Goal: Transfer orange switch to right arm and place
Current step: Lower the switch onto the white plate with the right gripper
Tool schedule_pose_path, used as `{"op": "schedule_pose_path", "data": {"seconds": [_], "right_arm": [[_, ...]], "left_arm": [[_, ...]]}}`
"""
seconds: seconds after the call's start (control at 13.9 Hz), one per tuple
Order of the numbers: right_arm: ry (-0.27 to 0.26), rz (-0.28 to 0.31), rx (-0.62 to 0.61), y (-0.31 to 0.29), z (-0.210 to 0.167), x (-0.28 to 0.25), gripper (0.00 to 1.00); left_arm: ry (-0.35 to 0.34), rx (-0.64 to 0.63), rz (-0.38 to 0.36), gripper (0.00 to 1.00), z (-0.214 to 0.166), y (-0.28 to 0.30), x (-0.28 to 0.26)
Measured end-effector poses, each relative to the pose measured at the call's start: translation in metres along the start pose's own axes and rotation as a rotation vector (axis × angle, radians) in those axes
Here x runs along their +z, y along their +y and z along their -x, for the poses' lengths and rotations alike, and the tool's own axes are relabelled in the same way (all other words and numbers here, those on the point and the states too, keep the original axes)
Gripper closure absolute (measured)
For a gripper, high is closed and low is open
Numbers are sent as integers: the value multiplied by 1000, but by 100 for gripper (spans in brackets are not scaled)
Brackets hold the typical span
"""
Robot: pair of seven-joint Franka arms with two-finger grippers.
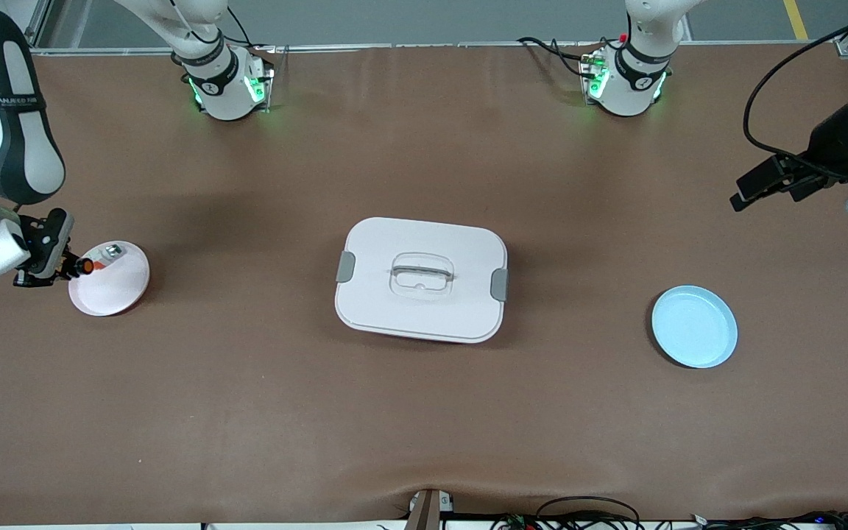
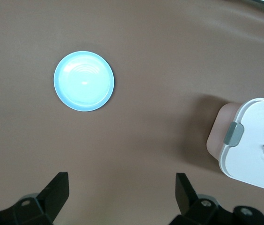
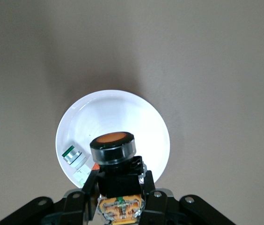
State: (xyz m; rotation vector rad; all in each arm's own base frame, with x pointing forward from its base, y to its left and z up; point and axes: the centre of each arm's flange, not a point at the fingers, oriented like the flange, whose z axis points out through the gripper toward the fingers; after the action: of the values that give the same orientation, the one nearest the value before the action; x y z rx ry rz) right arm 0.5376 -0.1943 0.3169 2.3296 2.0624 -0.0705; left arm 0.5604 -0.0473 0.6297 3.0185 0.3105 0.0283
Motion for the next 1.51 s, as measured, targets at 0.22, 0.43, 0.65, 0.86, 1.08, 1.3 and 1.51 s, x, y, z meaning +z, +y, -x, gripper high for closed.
{"op": "schedule_pose_path", "data": {"seconds": [0.22,0.43,0.65,0.86,1.08,1.3,1.51], "right_arm": [[3,-19,-4,1,2,25,58],[2,-10,-45,4,2,45,58],[3,-16,-56,5,1,62,58],[2,-10,-60,6,1,78,58],[2,-9,-54,6,4,95,58],[1,-1,-41,4,13,111,58],[0,3,-40,3,14,125,58]], "left_arm": [[8,27,-41,0,-4,0,2],[20,74,-63,0,2,19,0],[20,98,-72,0,7,32,0],[12,88,-82,0,6,28,1],[12,73,-87,0,3,20,0],[12,74,-87,0,3,19,0],[11,84,-88,0,5,24,0]]}}
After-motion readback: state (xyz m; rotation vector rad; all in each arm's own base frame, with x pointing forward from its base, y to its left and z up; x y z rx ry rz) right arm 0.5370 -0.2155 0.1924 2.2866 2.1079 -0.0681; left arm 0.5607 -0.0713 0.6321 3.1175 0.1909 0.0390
